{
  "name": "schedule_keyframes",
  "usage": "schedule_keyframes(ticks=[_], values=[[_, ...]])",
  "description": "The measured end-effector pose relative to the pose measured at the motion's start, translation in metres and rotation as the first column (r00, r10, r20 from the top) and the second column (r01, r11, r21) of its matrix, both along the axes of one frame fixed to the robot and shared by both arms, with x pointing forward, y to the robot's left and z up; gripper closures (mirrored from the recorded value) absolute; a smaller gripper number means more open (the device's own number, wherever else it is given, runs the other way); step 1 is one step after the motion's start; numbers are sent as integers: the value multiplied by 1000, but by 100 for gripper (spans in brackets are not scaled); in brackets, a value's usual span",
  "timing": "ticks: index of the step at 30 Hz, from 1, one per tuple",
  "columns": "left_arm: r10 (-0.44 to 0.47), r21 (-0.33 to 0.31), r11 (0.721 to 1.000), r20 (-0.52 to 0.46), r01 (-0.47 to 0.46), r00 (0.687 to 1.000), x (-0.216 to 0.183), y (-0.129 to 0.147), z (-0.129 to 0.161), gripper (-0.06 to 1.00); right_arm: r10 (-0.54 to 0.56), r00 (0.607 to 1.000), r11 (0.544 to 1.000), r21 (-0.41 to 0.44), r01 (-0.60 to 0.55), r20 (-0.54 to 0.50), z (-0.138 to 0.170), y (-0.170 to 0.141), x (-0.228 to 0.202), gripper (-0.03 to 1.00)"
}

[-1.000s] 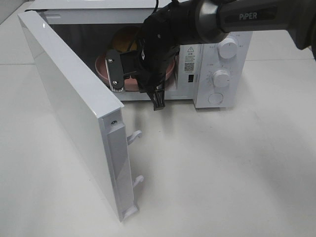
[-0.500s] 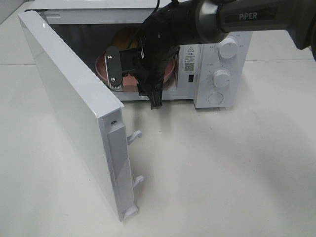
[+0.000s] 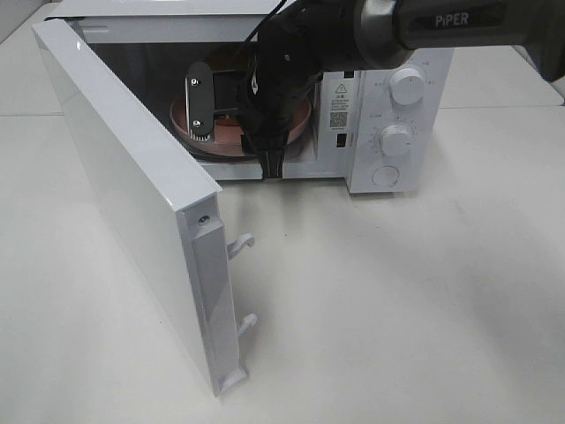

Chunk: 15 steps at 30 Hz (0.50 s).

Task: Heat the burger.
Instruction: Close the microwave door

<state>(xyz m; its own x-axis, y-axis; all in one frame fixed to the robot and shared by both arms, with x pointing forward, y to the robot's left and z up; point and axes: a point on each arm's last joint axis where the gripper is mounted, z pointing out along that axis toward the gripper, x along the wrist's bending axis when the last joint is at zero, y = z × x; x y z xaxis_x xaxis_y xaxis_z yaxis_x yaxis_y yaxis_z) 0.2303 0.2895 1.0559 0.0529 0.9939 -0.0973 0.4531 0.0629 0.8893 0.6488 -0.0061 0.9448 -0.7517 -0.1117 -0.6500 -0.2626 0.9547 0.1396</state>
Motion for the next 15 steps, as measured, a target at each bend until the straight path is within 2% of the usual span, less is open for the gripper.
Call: schedule_keyframes(ticks=[15], values=[[0,0,1000,0,0,1000,0,0,0,-4,-36,999,999,33,37,-19,4,-7,-11,45]])
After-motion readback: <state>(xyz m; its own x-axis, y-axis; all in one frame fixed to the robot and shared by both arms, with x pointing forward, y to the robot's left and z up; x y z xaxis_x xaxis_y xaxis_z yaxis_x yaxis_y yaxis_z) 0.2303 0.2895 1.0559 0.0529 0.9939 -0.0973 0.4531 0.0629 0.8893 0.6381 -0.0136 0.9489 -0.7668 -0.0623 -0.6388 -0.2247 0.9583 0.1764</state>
